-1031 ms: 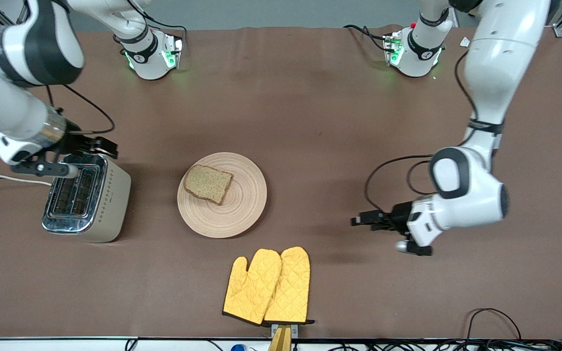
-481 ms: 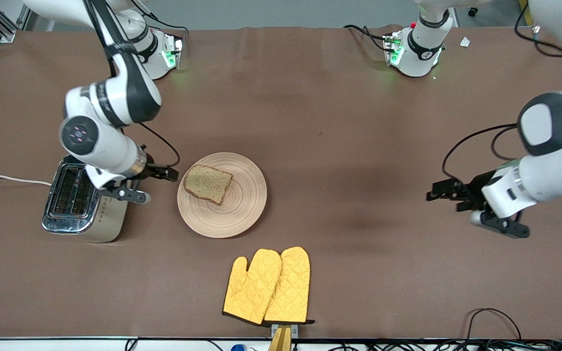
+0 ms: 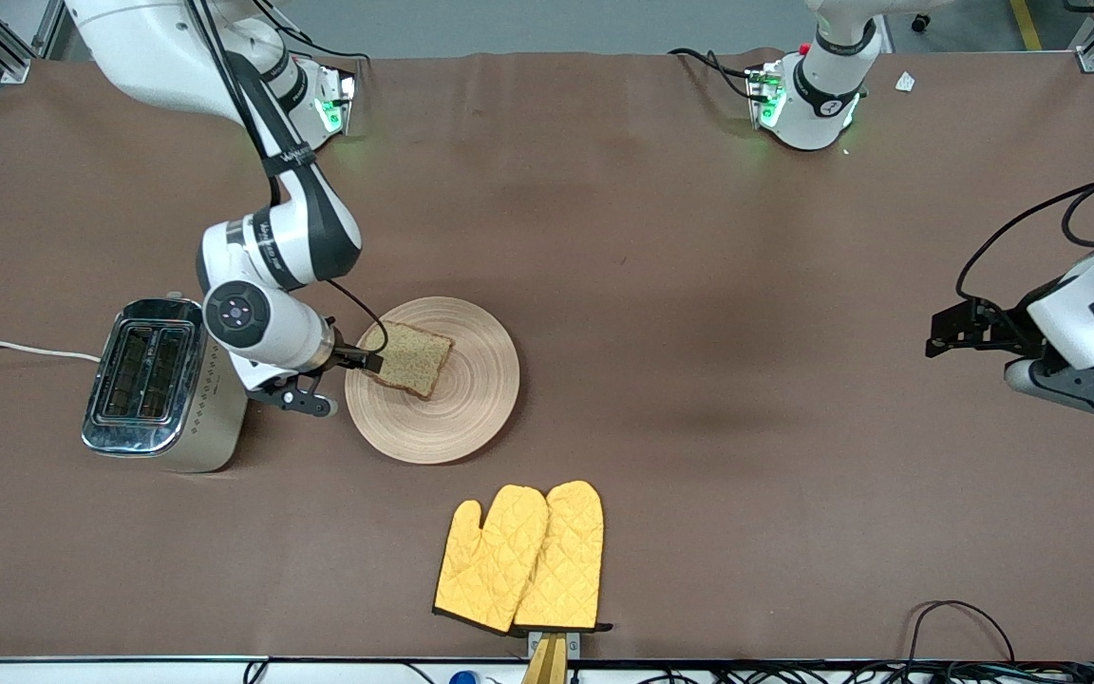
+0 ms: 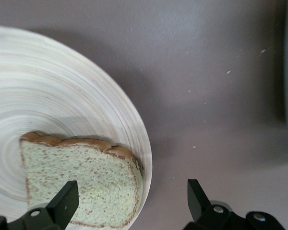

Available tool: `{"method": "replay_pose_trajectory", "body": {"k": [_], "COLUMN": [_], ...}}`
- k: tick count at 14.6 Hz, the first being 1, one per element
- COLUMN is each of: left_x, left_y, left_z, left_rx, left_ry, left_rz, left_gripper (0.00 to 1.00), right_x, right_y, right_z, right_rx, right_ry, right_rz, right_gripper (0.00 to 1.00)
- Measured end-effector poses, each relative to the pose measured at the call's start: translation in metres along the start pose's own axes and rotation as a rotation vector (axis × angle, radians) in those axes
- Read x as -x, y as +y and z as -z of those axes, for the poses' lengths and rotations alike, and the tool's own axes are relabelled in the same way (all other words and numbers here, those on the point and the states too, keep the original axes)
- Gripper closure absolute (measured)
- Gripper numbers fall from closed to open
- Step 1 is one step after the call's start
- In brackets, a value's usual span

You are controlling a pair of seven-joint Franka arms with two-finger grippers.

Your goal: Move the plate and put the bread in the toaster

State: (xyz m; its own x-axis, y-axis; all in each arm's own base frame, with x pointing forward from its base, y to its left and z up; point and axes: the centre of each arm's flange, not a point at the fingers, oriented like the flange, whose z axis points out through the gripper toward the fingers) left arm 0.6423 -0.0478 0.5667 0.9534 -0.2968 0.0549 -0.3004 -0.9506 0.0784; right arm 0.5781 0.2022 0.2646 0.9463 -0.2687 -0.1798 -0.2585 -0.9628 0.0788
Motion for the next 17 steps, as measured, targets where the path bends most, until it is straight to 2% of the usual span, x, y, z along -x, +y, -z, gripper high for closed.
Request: {"method": "replay_pose_trajectory", "body": {"k": [2, 5, 9, 13, 15, 17], "left_x": [0.005, 0.021, 0.031, 0.032, 0.032, 0.032], "left_y": [0.003, -0.002, -0.005, -0.005, -0.002, 0.003], "left_z": [0.019, 0.053, 0.062, 0.064, 0.066, 0.069], "left_rx": [-0.010, -0.027, -0.041, -0.044, -0.045, -0.045], "left_ry": [0.028, 0.068, 0.051, 0.051, 0.054, 0.058], "left_rz": [0.003, 0.107, 0.175, 0.176, 0.171, 0.163], "left_gripper": [0.00, 0.00, 0.00, 0.00, 0.00, 0.00], "right_x": [0.001, 0.004, 0.015, 0.018, 0.018, 0.019], "right_y": [-0.001, 0.005, 0.010, 0.006, 0.006, 0.005], "right_z": [-0.009, -0.026, -0.052, -0.052, -0.052, -0.051], "right_rx": [0.010, 0.025, -0.007, -0.016, -0.019, -0.024], "right_ry": [-0.013, -0.033, -0.074, -0.078, -0.078, -0.081], "right_rz": [-0.007, -0.015, -0.056, -0.060, -0.064, -0.085], "right_gripper": [0.00, 0.00, 0.00, 0.00, 0.04, 0.23]}}
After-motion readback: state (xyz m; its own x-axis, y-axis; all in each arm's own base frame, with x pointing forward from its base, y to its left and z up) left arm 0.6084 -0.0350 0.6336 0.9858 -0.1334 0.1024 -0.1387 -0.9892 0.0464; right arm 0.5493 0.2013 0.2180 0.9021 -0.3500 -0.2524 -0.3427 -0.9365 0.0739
